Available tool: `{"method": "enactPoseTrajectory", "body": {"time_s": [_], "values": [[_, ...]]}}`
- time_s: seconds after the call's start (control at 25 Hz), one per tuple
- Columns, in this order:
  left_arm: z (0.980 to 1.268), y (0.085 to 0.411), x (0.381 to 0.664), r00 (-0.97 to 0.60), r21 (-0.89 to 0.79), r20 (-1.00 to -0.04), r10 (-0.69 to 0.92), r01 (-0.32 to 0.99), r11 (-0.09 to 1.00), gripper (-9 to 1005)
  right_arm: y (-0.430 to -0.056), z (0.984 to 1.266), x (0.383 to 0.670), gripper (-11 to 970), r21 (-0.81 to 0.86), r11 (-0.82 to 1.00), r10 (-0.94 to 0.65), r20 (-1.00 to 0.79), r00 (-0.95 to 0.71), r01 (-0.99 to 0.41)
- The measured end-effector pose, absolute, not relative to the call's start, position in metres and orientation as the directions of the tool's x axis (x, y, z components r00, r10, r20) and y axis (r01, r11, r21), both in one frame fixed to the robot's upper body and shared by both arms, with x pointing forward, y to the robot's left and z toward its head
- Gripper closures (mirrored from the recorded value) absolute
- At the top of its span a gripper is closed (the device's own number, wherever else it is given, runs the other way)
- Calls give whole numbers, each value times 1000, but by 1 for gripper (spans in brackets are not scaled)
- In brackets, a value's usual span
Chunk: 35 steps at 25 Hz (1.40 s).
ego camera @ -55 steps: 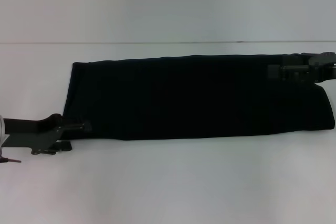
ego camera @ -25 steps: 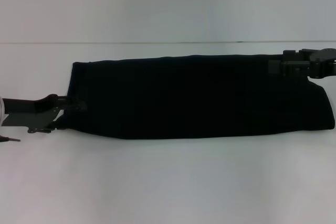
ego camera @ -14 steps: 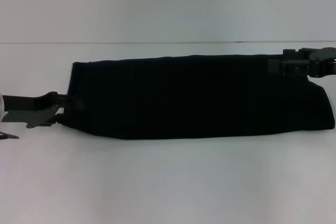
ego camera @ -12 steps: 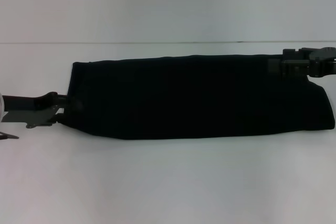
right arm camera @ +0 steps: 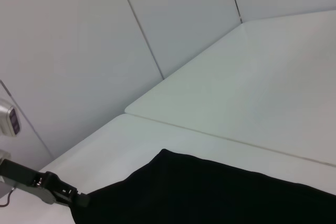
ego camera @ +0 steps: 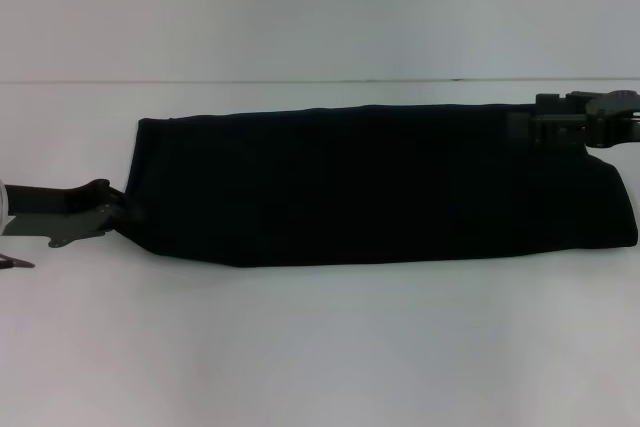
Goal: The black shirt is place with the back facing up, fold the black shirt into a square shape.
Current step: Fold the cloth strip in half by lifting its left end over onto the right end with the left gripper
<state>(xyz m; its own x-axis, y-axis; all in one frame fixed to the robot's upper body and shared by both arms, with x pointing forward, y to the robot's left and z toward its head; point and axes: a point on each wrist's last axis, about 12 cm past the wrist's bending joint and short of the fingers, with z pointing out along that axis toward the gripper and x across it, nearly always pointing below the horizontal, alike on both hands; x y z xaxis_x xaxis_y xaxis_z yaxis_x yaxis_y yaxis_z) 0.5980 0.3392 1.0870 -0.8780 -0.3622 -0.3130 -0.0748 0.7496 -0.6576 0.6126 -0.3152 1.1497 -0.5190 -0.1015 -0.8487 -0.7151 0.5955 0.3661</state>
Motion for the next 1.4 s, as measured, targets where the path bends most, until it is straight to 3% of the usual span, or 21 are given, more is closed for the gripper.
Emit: {"method": "enactPoseTrajectory", "body": {"time_s": [0.36, 0.6, 0.92, 1.04, 1.2, 1.36, 1.4], "values": [[1083, 350, 590, -873, -635, -336, -354, -68, 770, 957, -306, 1145, 613, 41, 389, 594, -72, -846, -528, -704], [1085, 378, 573, -850, -600, -384, -360, -67, 797, 966, -288, 1140, 619, 44, 414, 596, -44, -838, -543, -688], [1110, 470, 517, -725, -563, -453, -519, -219, 797, 930, -263, 1141, 630, 44, 407, 596, -33, -849, -528, -692], [1126, 484, 511, -702, -578, -466, -538, -219, 786, 916, -261, 1141, 630, 44, 402, 595, -26, -855, -517, -695], [1146, 458, 533, -726, -663, -482, -490, -63, 746, 898, -267, 1136, 624, 44, 412, 596, -16, -853, -522, -690], [1168, 378, 582, -784, -748, -518, -341, 221, 626, 880, -285, 1133, 614, 44, 416, 602, -5, -851, -524, -682], [1173, 346, 597, -802, -756, -529, -277, 296, 584, 876, -289, 1133, 611, 44, 418, 599, -1, -853, -522, -683]]}}
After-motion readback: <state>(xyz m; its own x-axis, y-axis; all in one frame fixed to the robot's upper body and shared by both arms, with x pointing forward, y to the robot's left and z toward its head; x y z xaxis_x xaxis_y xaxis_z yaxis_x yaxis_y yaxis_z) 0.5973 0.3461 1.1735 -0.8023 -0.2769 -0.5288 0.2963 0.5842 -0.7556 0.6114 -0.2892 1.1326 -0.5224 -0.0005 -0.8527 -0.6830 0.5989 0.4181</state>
